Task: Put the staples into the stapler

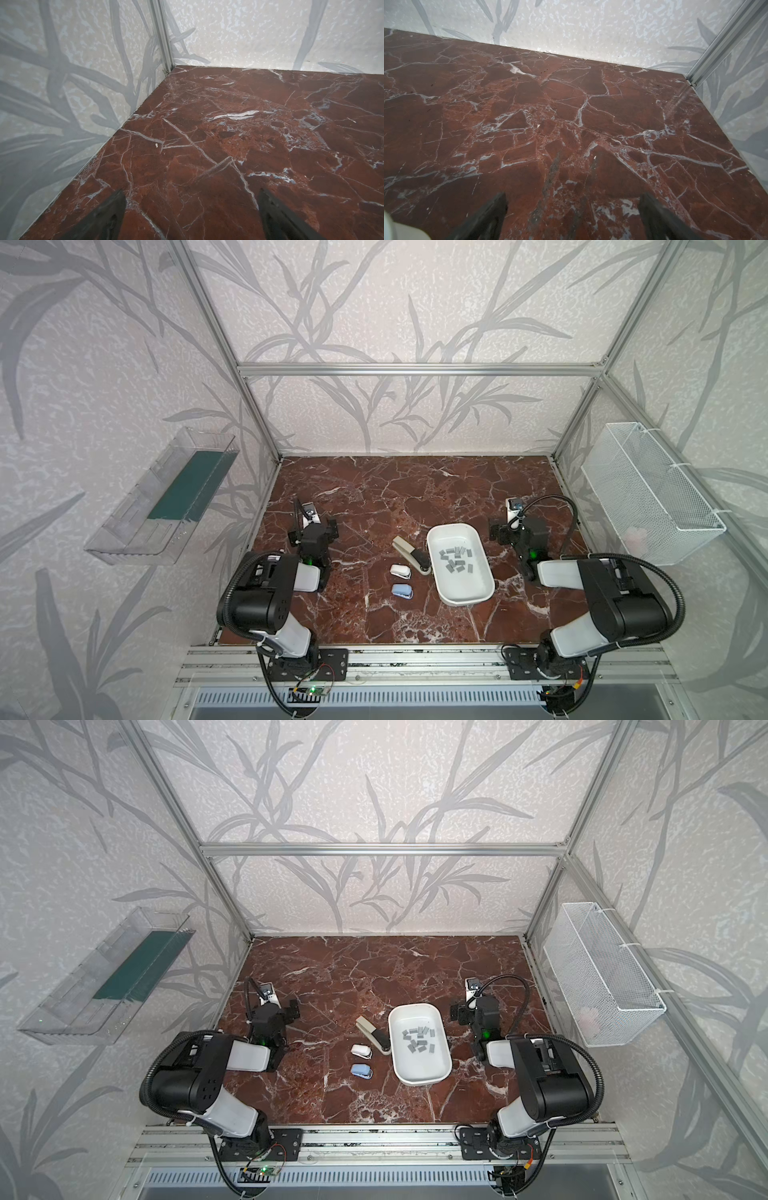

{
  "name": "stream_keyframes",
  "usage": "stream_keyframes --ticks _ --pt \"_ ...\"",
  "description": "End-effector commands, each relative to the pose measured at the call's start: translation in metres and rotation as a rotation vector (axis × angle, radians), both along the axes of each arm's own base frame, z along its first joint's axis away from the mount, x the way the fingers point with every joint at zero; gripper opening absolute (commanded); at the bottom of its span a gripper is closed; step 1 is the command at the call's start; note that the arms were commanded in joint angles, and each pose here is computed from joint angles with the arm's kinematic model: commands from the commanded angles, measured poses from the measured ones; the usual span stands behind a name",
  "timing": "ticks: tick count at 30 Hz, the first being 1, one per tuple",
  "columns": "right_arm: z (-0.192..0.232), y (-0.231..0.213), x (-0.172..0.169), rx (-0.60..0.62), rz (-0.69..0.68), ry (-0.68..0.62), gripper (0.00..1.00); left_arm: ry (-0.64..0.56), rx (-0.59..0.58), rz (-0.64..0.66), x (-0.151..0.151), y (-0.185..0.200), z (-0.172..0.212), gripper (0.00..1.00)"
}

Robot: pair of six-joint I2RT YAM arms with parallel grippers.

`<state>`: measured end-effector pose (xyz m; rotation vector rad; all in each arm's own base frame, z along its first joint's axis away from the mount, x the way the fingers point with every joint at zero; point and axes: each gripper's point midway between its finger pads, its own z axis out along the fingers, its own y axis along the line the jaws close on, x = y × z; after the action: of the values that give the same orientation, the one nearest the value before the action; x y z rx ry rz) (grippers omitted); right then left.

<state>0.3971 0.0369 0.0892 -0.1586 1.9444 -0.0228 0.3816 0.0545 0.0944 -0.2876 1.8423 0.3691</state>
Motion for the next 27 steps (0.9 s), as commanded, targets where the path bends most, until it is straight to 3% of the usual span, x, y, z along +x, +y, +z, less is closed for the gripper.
stream_keyframes --ticks 1,27 --pt "0.0016 0.0007 0.0006 -0.007 0.0 -0.008 0.99 -0.031 -0.009 0.009 0.0031 0.0021 0.0089 0.99" --pt "0.002 0.001 -0.0009 -0.009 0.004 -0.012 0.99 -0.031 -0.008 0.009 0.0031 0.0021 0.0088 0.99"
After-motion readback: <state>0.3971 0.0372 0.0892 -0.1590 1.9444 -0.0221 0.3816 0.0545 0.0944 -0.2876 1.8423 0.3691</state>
